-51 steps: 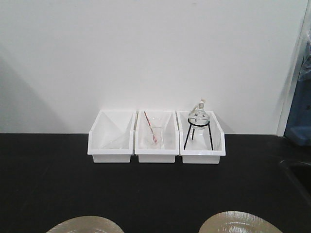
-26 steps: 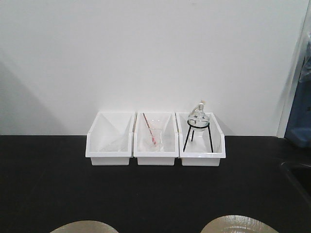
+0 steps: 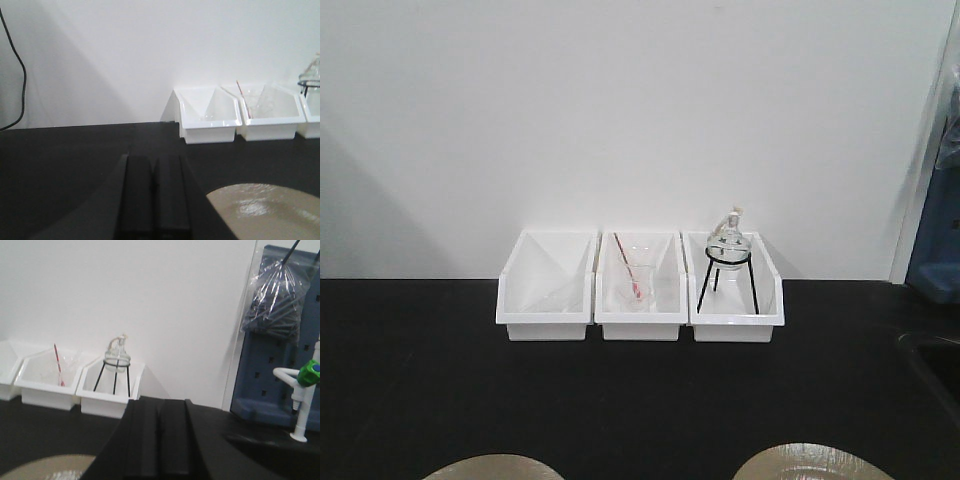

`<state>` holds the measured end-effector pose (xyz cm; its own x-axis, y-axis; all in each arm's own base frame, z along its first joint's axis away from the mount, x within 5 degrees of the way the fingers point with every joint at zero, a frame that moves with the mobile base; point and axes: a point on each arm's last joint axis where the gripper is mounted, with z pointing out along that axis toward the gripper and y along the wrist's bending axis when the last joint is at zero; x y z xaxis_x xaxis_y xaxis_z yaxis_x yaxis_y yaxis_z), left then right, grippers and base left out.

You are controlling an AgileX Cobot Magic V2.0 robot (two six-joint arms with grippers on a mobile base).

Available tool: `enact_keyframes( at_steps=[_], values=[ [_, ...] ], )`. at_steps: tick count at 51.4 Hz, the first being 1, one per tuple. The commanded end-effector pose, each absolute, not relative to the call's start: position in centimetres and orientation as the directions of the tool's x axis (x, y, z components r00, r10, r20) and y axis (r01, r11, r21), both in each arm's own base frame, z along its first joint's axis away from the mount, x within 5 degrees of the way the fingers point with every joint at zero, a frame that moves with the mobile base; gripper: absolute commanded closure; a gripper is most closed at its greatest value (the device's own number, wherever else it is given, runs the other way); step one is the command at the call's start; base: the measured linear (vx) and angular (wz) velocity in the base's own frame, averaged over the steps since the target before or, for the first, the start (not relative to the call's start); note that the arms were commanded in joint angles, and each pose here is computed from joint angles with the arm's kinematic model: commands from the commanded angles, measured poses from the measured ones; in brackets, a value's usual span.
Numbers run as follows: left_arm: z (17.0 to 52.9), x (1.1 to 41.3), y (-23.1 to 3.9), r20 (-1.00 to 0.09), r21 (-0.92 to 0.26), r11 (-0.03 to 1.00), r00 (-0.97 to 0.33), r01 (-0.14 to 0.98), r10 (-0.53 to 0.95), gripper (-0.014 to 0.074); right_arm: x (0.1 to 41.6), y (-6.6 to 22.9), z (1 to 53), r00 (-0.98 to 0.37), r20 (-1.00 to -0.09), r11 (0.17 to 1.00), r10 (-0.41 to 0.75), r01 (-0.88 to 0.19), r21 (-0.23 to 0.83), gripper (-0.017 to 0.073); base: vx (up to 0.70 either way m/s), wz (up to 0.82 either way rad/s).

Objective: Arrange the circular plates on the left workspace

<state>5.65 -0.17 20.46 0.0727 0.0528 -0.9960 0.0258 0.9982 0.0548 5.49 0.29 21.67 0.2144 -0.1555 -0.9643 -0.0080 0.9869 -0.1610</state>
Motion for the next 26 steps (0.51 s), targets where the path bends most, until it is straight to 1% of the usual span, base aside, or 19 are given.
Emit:
enact_keyframes(
  at_steps=[1,3,6,9,10,11,14,18,19,20,24,26],
  values=[
    [22.1,5.3,0.0,-0.966,-0.136,0.990,0.217,0.040,-0.142,0.0594,4.9,0.3,23.6,0.388,-0.922,0.999,0.018,-0.044,0.001,0.0563,0.00,0.00],
    [22.6,5.2,0.0,-0.951,-0.218,0.974,0.213,0.058,-0.225,0.0594,4.7,0.2,24.4,0.389,-0.915,0.994,0.105,-0.073,0.083,0.0563,0.00,0.00],
    [23.6,5.0,-0.1,-0.941,-0.280,0.957,0.176,0.076,-0.289,0.0594,4.7,0.2,25.2,0.334,-0.921,0.980,0.198,-0.096,0.176,0.0563,0.00,0.00],
    [24.8,4.8,-0.2,-0.946,-0.281,0.957,0.143,0.080,-0.289,0.0594,4.6,0.1,26.5,0.267,-0.919,0.957,0.290,-0.106,0.271,0.0563,0.00,0.00],
    [25.1,4.8,-0.2,-0.951,-0.275,0.958,0.123,0.077,-0.283,0.0594,4.8,0.1,26.6,0.223,-0.925,0.951,0.307,-0.096,0.293,0.0563,0.00,0.00],
    [25.7,4.7,-0.3,-0.953,-0.270,0.960,0.121,0.079,-0.278,0.0594,4.7,0.1,27.2,0.208,-0.922,0.945,0.326,-0.094,0.312,0.0563,0.00,0.00],
    [27.5,4.7,-0.3,-0.962,-0.245,0.966,0.102,0.079,-0.252,0.0594,5.4,0.1,28.3,0.089,-0.936,0.940,0.342,-0.050,0.339,0.0563,0.00,0.00],
    [30.0,5.6,-0.5,-0.968,-0.241,0.968,0.056,0.076,-0.246,0.0594,6.7,0.1,30.5,-0.025,-0.937,0.937,0.348,-0.006,0.348,0.0563,0.00,0.00],
    [30.9,5.5,-0.5,-0.966,-0.244,0.966,0.067,0.081,-0.250,0.0594,7.1,0.1,30.8,-0.046,-0.934,0.935,0.355,0.000,0.355,0.0563,0.00,0.00],
    [31.4,6.3,-0.5,-0.965,-0.256,0.964,0.028,0.076,-0.259,0.0594,7.7,0.1,31.3,-0.078,-0.930,0.933,0.360,0.011,0.360,0.0563,0.00,0.00],
    [33.4,7.7,-0.8,-0.952,-0.305,0.949,-0.040,0.080,-0.303,0.0594,10.2,0.4,32.6,-0.215,-0.897,0.922,0.386,0.047,0.385,0.0563,0.00,0.00],
    [34.0,9.0,-1.0,-0.940,-0.334,0.940,-0.106,0.076,-0.325,0.0594,11.5,0.6,33.1,-0.283,-0.880,0.923,0.381,0.054,0.382,0.0563,0.00,0.00]
  ],
)
